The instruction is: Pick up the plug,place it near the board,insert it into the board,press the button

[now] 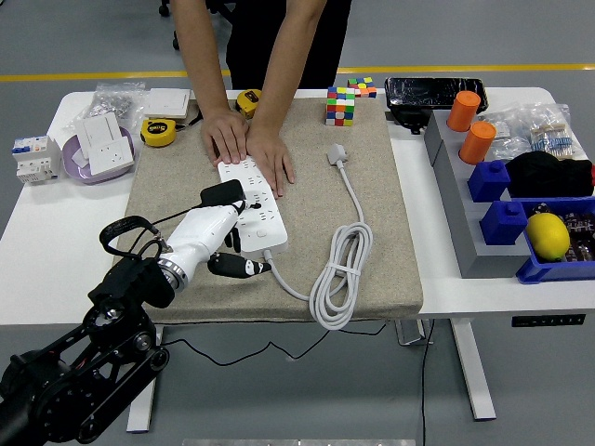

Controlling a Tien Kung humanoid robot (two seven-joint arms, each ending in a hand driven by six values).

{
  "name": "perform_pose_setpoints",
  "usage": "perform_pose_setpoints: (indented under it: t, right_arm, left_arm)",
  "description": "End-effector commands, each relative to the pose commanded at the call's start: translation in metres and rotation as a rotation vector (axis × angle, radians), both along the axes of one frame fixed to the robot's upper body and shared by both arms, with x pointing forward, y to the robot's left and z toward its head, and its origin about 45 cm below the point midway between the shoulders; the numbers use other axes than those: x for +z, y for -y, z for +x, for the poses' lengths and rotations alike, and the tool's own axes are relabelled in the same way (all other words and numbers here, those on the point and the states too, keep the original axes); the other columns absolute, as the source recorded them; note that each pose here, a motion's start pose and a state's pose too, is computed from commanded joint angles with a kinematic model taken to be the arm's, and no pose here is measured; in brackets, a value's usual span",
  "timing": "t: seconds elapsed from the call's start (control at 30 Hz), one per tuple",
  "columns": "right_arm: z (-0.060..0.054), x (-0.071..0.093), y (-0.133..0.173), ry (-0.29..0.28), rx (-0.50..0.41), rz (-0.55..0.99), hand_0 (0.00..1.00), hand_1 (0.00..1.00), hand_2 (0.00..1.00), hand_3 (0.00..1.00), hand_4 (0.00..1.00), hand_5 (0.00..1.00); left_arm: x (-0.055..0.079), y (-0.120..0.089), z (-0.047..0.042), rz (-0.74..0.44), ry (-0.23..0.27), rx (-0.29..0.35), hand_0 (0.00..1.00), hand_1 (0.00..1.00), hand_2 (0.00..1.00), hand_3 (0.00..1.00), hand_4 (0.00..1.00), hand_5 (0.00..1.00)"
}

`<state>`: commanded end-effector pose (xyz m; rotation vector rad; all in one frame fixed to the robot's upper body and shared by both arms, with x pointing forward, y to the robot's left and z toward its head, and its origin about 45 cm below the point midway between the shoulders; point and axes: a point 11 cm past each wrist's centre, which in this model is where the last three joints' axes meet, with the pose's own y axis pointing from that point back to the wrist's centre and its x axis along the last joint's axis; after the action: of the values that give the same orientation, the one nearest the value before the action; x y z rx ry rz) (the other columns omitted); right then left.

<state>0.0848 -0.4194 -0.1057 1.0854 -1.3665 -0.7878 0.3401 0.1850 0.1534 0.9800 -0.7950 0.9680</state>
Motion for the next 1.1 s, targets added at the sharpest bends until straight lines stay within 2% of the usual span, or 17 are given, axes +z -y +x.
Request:
perform_pose_setpoints:
  t: [0.03,0.07,0.23,0.27,0.43,0.47,0.63,0.7,1.1]
  right_arm:
    - [0.000,0.000,0.000,0.000,0.000,0.000,0.623,0.583,0.615,0.538,0.874,0.606]
    - [0.000,0.000,0.000,0.001,0.000,0.000,0.624,0.583,0.615,0.538,0.875,0.608]
    - [0.001,0.000,0.000,0.003,0.000,0.000,0.624,0.583,0.615,0.538,0.875,0.608]
    - [0.001,0.000,0.000,0.003,0.000,0.000,0.622,0.584,0.615,0.538,0.874,0.606]
    - [0.001,0.000,0.000,0.002,0.000,0.000,0.622,0.584,0.615,0.538,0.874,0.606]
    - [0.001,0.000,0.000,0.002,0.000,0.000,0.622,0.584,0.615,0.538,0.874,0.605]
    - [0.001,0.000,0.000,0.003,0.001,0.000,0.622,0.584,0.615,0.538,0.874,0.605]
    - [0.001,0.000,0.000,0.003,0.002,0.001,0.623,0.583,0.614,0.538,0.874,0.606]
    - [0.001,0.000,0.000,0.001,0.003,-0.001,0.622,0.583,0.614,0.538,0.874,0.606]
  left_arm:
    - [-0.002,-0.001,-0.0002,0.005,-0.010,0.002,0.176,0.048,0.142,0.806,0.803,0.256]
    - [-0.004,-0.001,-0.0004,0.009,-0.017,0.003,0.160,0.038,0.135,0.779,0.735,0.214]
    - [-0.015,-0.003,-0.0014,0.031,-0.053,0.008,0.160,0.038,0.135,0.779,0.735,0.214]
    - [-0.015,-0.003,-0.0014,0.031,-0.055,0.008,0.158,0.033,0.134,0.779,0.704,0.199]
    - [-0.017,-0.002,-0.0011,0.030,-0.056,0.006,0.158,0.033,0.134,0.779,0.704,0.199]
    - [-0.016,-0.001,-0.0008,0.027,-0.053,0.004,0.160,0.033,0.134,0.815,0.683,0.193]
    - [-0.013,0.004,0.0006,0.017,-0.040,-0.004,0.160,0.033,0.134,0.815,0.683,0.193]
    - [-0.013,0.007,0.0008,0.015,-0.037,-0.008,0.159,0.033,0.135,0.845,0.669,0.184]
    - [-0.020,0.007,0.0000,0.031,-0.060,-0.010,0.160,0.033,0.136,0.846,0.646,0.164]
